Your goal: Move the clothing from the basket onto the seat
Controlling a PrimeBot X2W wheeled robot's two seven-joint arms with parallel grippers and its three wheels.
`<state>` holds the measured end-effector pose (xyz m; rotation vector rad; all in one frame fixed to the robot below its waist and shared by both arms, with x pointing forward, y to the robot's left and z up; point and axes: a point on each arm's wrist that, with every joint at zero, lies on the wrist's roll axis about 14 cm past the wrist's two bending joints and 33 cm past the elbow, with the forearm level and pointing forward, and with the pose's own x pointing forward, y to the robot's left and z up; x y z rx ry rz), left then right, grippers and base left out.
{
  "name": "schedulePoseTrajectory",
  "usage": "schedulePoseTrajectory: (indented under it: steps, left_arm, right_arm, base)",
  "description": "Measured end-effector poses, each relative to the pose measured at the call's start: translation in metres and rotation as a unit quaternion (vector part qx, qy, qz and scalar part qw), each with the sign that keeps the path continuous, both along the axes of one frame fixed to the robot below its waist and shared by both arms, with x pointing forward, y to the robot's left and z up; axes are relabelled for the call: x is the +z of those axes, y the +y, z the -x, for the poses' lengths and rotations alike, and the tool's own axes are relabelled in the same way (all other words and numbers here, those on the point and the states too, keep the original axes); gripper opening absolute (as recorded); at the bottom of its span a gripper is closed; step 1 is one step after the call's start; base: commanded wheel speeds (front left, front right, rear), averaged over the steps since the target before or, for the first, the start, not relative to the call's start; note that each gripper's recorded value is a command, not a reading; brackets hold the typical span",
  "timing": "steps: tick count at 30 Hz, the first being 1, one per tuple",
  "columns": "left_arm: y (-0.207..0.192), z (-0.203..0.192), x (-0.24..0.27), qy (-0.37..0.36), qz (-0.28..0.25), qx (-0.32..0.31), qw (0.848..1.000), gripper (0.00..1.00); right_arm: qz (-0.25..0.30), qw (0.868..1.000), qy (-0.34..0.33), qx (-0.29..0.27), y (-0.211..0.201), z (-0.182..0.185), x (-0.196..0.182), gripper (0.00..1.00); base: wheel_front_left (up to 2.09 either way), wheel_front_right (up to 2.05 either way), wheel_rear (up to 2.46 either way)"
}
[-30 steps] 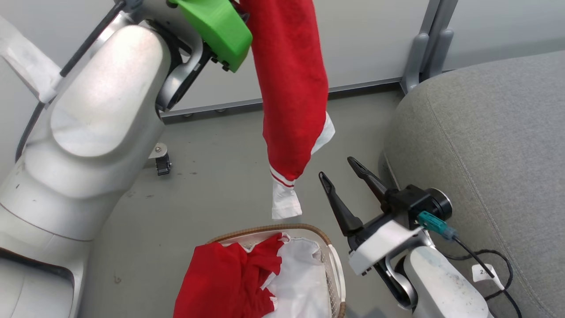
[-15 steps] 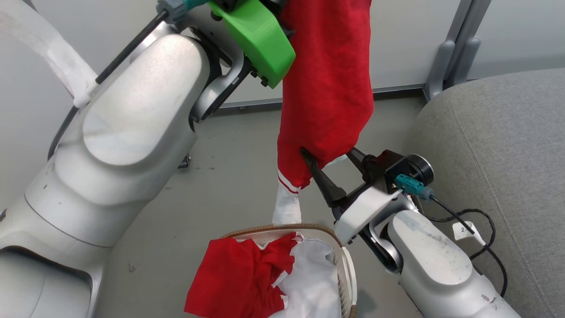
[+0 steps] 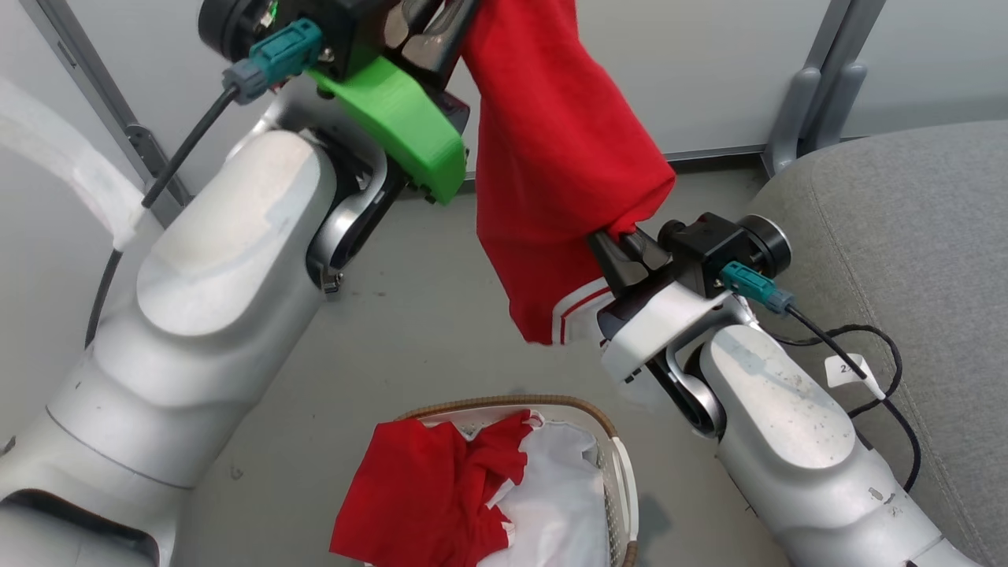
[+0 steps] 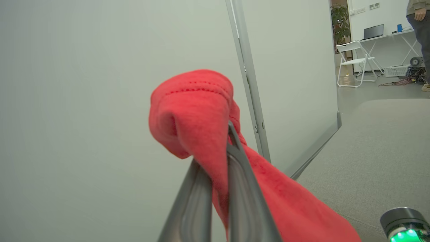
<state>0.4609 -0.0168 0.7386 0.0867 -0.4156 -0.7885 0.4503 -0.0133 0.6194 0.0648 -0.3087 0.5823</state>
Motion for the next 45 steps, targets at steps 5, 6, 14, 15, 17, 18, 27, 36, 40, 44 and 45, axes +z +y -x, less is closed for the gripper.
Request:
schedulePoseTrajectory:
  steps: [5,6,14,15,17,18,27,36,40,44,45]
  left_arm:
    - [0.02,-0.014,-0.041,0.064,0.027,0.027,0.997,0.16]
    - [0.023,-0.015,-0.051,0.079,0.032,0.031,0.996,0.27]
    - [0.042,-0.016,-0.12,0.155,0.052,0.052,0.985,1.0]
    - [0.042,-0.014,-0.128,0.159,0.048,0.054,0.985,1.0]
    - [0.044,-0.009,-0.143,0.17,0.039,0.057,0.983,1.0]
    - [0.044,-0.007,-0.15,0.176,0.038,0.058,0.982,1.0]
    - [0.036,0.02,-0.174,0.205,0.068,0.052,0.975,1.0]
    - [0.026,0.055,-0.21,0.246,0.08,0.051,0.965,1.0]
    - [0.023,0.064,-0.218,0.257,0.085,0.052,0.961,1.0]
    - [0.02,0.07,-0.225,0.262,0.083,0.049,0.96,1.0]
    - [0.018,0.071,-0.225,0.262,0.082,0.047,0.96,1.0]
  right_arm:
    - [-0.006,1.0,-0.011,-0.02,-0.014,-0.003,0.008,0.0]
    - [-0.008,1.0,-0.012,-0.024,-0.017,-0.003,0.008,0.0]
    - [-0.01,0.998,-0.01,-0.055,-0.037,-0.001,0.004,0.0]
    - [-0.01,0.998,-0.012,-0.059,-0.039,-0.001,0.005,0.0]
    - [-0.008,0.998,-0.013,-0.064,-0.043,-0.001,0.005,0.0]
    - [-0.007,0.998,-0.014,-0.069,-0.045,-0.001,0.005,0.0]
    - [-0.006,0.994,-0.02,-0.104,-0.066,-0.001,0.007,0.0]
    - [-0.01,0.99,-0.021,-0.142,-0.091,0.0,0.006,0.0]
    - [-0.01,0.987,-0.024,-0.16,-0.102,-0.001,0.006,0.0]
    - [-0.007,0.985,-0.026,-0.171,-0.109,0.0,0.006,0.0]
    - [-0.007,0.984,-0.027,-0.174,-0.111,0.0,0.006,0.0]
  base:
    - [0.0,0.0,0.0]
    - [0.0,0.0,0.0]
    - [0.0,0.0,0.0]
    - [0.0,0.0,0.0]
    - [0.0,0.0,0.0]
    - [0.0,0.0,0.0]
    - [0.0,0.0,0.0]
    - [0.0,0.0,0.0]
    - [0.0,0.0,0.0]
    - [0.0,0.0,0.0]
    - [0.0,0.0,0.0]
